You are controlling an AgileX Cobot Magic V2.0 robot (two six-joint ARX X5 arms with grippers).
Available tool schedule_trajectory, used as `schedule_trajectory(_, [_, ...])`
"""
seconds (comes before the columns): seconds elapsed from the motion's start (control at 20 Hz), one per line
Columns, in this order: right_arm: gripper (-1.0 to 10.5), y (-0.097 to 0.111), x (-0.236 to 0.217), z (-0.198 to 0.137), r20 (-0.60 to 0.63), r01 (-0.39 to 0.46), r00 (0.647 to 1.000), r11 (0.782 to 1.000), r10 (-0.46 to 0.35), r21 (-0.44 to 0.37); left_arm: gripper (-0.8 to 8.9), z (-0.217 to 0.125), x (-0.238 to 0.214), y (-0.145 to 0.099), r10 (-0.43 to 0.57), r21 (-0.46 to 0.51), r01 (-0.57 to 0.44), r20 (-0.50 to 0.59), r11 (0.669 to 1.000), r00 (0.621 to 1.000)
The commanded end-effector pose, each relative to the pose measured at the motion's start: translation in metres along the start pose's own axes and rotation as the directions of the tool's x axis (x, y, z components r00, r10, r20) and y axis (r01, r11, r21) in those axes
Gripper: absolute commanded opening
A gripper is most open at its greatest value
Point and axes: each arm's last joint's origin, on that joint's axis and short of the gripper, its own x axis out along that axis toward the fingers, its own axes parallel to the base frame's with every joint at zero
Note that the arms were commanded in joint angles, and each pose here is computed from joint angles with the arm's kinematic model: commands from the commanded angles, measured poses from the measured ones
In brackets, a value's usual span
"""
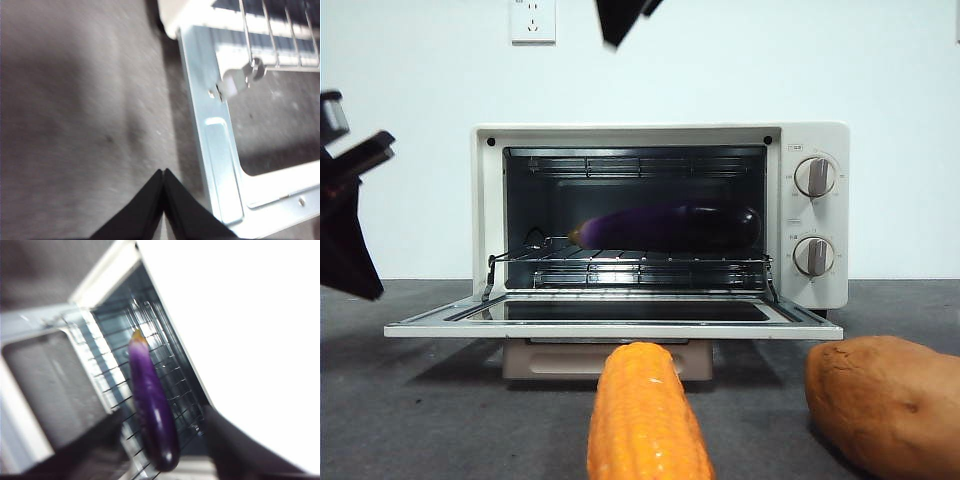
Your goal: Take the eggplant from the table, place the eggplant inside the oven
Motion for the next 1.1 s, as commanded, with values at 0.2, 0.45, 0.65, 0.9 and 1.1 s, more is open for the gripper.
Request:
schedule_trajectory(0.2, [0.4,-0.003,-0.047,0.001,0.081,-0.058,0.995,0.992,0.049,0.109,0.06,-0.005,0.024,0.009,-0.040,-0.031,0.038,-0.090,0.999,0.995])
schedule_trajectory(0.45, [0.0,-0.005,-0.076,-0.001,0.153,-0.094,0.985,0.990,0.077,0.106,0.06,-0.008,0.038,0.013,-0.131,-0.042,0.127,-0.126,0.991,0.983])
schedule_trajectory(0.65, [0.0,-0.009,-0.087,-0.003,0.186,-0.104,0.979,0.988,0.081,0.116,0.06,-0.012,0.050,0.018,-0.184,-0.062,0.176,-0.166,0.982,0.969])
schedule_trajectory(0.9, [0.0,-0.012,-0.091,-0.005,0.187,-0.106,0.979,0.986,0.082,0.125,0.06,-0.012,0.053,0.024,-0.298,-0.078,0.288,-0.165,0.954,0.940])
schedule_trajectory(1.1, [0.0,-0.011,-0.090,-0.008,0.167,-0.111,0.982,0.985,0.089,0.129,0.06,-0.007,0.048,0.029,-0.399,-0.094,0.390,-0.130,0.916,0.907])
